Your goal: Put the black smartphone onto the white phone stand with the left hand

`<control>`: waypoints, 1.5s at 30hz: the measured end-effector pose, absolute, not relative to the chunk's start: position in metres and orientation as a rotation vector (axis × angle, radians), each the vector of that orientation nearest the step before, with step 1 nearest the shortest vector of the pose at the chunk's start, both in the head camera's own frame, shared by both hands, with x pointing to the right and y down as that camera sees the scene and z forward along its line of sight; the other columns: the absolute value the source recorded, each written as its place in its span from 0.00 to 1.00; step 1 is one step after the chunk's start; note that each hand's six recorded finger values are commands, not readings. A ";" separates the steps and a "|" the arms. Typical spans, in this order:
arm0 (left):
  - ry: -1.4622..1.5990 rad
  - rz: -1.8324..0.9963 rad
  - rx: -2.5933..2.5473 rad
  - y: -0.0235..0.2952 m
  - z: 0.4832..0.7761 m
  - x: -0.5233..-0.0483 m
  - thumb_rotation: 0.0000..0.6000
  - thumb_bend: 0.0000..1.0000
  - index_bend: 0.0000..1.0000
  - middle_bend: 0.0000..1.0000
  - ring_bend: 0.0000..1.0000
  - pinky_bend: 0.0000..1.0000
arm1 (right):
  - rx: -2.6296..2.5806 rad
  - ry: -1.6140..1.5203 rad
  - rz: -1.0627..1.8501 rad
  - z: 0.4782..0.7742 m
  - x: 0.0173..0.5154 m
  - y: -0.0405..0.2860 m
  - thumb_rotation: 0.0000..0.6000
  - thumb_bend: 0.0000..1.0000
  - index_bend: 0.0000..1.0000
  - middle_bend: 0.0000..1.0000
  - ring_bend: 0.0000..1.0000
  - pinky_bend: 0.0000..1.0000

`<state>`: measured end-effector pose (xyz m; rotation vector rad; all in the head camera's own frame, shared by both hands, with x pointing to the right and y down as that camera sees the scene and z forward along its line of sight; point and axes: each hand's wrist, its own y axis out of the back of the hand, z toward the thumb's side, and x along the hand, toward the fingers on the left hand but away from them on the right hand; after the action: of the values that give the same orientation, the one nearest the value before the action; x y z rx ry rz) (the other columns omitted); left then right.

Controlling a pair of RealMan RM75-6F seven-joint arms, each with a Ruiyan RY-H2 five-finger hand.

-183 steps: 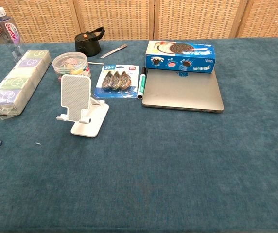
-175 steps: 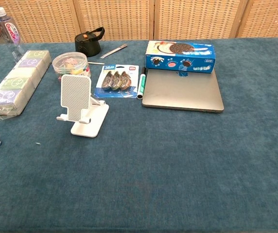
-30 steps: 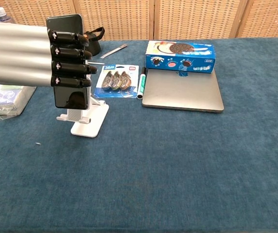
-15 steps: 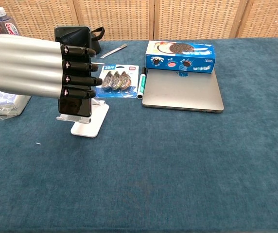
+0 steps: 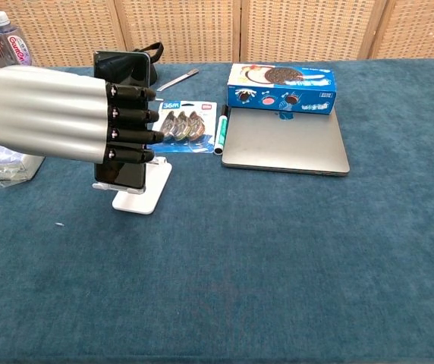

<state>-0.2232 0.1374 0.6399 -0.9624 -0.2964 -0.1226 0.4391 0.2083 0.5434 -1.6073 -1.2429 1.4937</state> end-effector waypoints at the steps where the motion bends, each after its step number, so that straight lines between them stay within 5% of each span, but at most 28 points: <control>1: -0.299 -0.122 -0.963 0.138 0.641 -0.223 1.00 0.18 0.53 0.35 0.32 0.43 | -1.607 -1.243 1.494 0.543 0.439 0.208 1.00 0.00 0.00 0.00 0.00 0.00; 12: -0.305 -0.133 -0.974 0.142 0.647 -0.227 1.00 0.18 0.51 0.31 0.31 0.41 | -1.612 -1.247 1.493 0.542 0.440 0.208 1.00 0.00 0.00 0.00 0.00 0.00; 19: -0.305 -0.154 -0.963 0.138 0.647 -0.230 1.00 0.15 0.19 0.01 0.10 0.23 | -1.614 -1.247 1.492 0.542 0.439 0.208 1.00 0.00 0.00 0.00 0.00 0.00; 25: -0.308 -0.171 -0.971 0.138 0.643 -0.231 1.00 0.11 0.01 0.00 0.00 0.16 | -1.615 -1.246 1.491 0.543 0.438 0.208 1.00 0.00 0.00 0.00 0.00 0.00; 33: -0.273 -0.164 -0.974 0.135 0.625 -0.232 1.00 0.06 0.00 0.00 0.00 0.14 | -1.615 -1.247 1.493 0.543 0.438 0.208 1.00 0.00 0.00 0.00 0.00 0.00; 45: 0.270 -0.322 -1.174 0.125 0.537 -0.277 1.00 0.00 0.00 0.00 0.00 0.01 | -1.626 -1.245 1.478 0.541 0.435 0.210 1.00 0.00 0.00 0.00 0.00 0.00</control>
<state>-0.2770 0.1248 0.5374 -1.1742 0.2703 -0.3223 0.4347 0.2096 0.5407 -1.6259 -1.2448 1.4782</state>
